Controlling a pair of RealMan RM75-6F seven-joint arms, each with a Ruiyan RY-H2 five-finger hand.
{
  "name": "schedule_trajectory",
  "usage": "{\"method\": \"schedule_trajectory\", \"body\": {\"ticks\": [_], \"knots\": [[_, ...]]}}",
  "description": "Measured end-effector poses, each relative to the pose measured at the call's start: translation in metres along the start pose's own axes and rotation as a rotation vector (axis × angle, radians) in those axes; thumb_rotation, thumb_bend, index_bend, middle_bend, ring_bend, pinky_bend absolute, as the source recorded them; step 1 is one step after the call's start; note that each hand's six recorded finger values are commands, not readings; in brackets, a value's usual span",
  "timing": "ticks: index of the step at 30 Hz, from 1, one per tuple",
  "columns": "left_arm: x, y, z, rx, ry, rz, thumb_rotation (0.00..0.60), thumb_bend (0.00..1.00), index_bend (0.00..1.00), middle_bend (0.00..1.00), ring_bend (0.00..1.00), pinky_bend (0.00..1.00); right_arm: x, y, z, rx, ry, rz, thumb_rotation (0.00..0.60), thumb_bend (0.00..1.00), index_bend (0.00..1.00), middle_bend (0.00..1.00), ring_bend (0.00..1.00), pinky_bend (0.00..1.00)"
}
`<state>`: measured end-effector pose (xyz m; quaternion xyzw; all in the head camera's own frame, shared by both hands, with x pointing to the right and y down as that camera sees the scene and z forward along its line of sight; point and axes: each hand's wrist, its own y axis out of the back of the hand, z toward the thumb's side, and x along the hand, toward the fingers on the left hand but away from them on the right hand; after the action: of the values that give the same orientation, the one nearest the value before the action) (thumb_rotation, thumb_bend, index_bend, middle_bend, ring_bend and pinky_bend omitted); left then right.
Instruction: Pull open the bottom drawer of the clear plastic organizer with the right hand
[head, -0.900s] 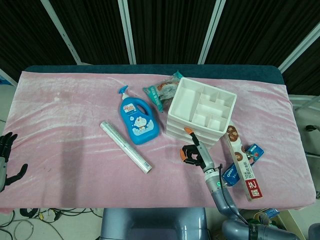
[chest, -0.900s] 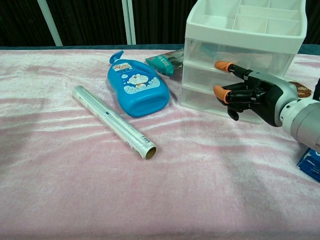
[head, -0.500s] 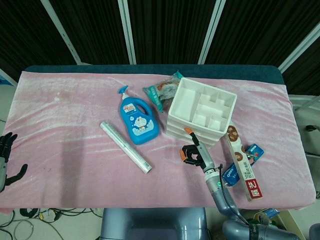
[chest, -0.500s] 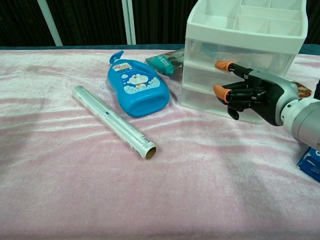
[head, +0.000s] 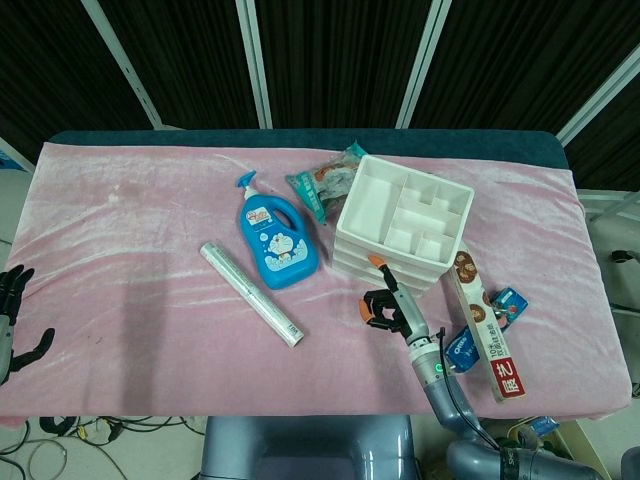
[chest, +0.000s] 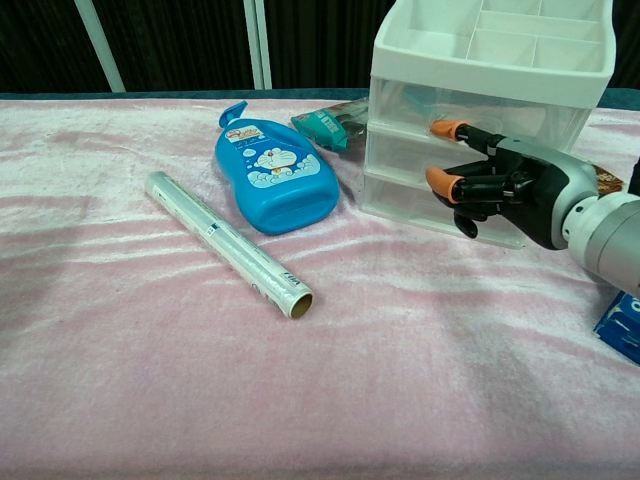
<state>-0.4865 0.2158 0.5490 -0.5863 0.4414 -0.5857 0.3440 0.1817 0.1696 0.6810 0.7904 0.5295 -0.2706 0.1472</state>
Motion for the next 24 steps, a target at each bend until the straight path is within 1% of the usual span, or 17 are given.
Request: {"method": "schedule_trajectory", "body": {"ticks": [24], "knots": [[-0.0002, 0.0001, -0.0003, 0.0, 0.001, -0.001, 0.6, 0.32, 0.06, 0.04, 0.03, 0.11, -0.0007, -0.0072, 0.0018, -0.008, -0.004, 0.041, 0.6, 0.45, 0.0, 0.77, 0.88, 0.77]]}}
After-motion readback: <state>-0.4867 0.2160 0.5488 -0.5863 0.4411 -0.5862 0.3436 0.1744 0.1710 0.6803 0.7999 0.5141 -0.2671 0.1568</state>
